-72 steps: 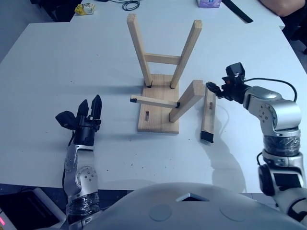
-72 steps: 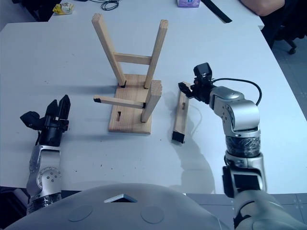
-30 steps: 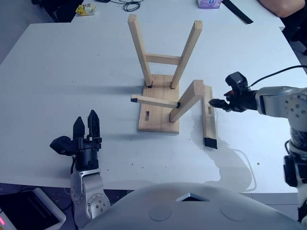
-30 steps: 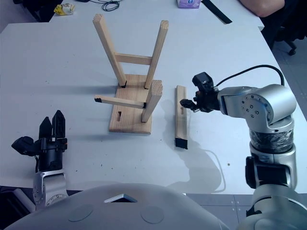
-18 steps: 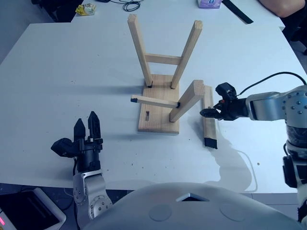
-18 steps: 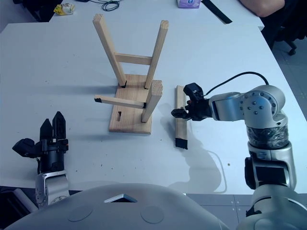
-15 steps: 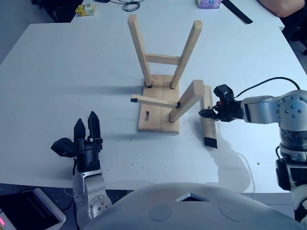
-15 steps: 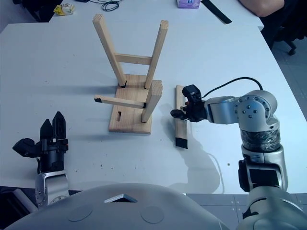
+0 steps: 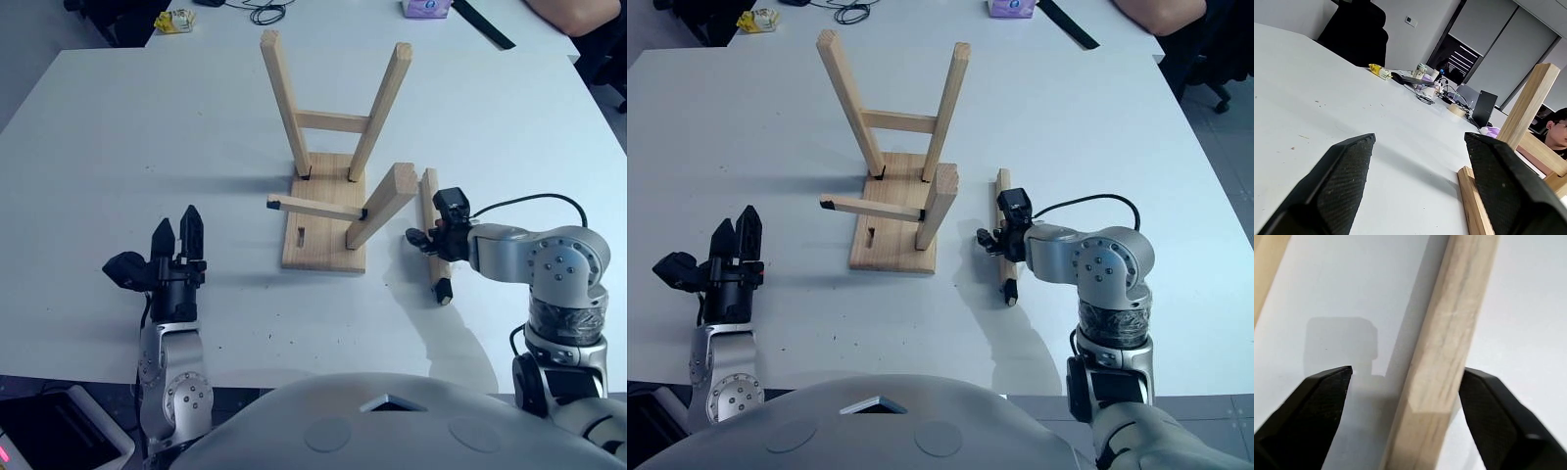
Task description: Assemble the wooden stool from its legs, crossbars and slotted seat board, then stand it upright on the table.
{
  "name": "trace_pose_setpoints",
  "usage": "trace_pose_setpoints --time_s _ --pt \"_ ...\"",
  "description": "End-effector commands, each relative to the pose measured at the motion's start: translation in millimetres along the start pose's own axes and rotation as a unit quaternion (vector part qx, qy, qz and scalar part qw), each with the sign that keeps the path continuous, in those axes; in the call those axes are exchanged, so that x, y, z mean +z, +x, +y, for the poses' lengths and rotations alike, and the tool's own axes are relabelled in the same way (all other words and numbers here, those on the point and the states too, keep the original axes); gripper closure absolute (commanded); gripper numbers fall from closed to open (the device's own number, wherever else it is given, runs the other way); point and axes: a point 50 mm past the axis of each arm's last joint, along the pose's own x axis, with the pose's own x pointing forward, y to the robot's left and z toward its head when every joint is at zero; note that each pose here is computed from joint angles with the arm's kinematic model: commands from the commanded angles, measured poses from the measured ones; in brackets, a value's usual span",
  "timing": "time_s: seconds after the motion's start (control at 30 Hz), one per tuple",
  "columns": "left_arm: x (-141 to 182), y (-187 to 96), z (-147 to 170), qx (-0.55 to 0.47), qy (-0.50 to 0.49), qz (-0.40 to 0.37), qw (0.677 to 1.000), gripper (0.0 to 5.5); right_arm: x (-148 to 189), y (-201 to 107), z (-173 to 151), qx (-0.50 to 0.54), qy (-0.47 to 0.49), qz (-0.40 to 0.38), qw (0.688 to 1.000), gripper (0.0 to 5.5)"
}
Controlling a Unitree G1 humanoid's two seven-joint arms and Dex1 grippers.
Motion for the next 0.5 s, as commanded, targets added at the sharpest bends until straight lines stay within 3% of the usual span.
trace_pose_setpoints --time_s 0.03,0.13,0.33,0.5 --pt "0 4 2 0.000 0.004 0.004 1.000 2.12 10 -7 -6 -0.026 -0.048 -0.038 0.998 1.70" --pt "-1 3 2 0.003 0.002 0.005 1.000 2.12 24 -19 -5 0.000 -0.080 -0.080 0.994 1.70" --pt "-4 0 2 0.011 -0.001 0.003 1.000 2.12 31 -25 1 0.057 -0.092 -0.081 0.991 1.70" --pt "-5 -2 2 0.011 0.000 0.007 1.000 2.12 35 -23 -16 0.012 -0.067 -0.078 0.995 1.70"
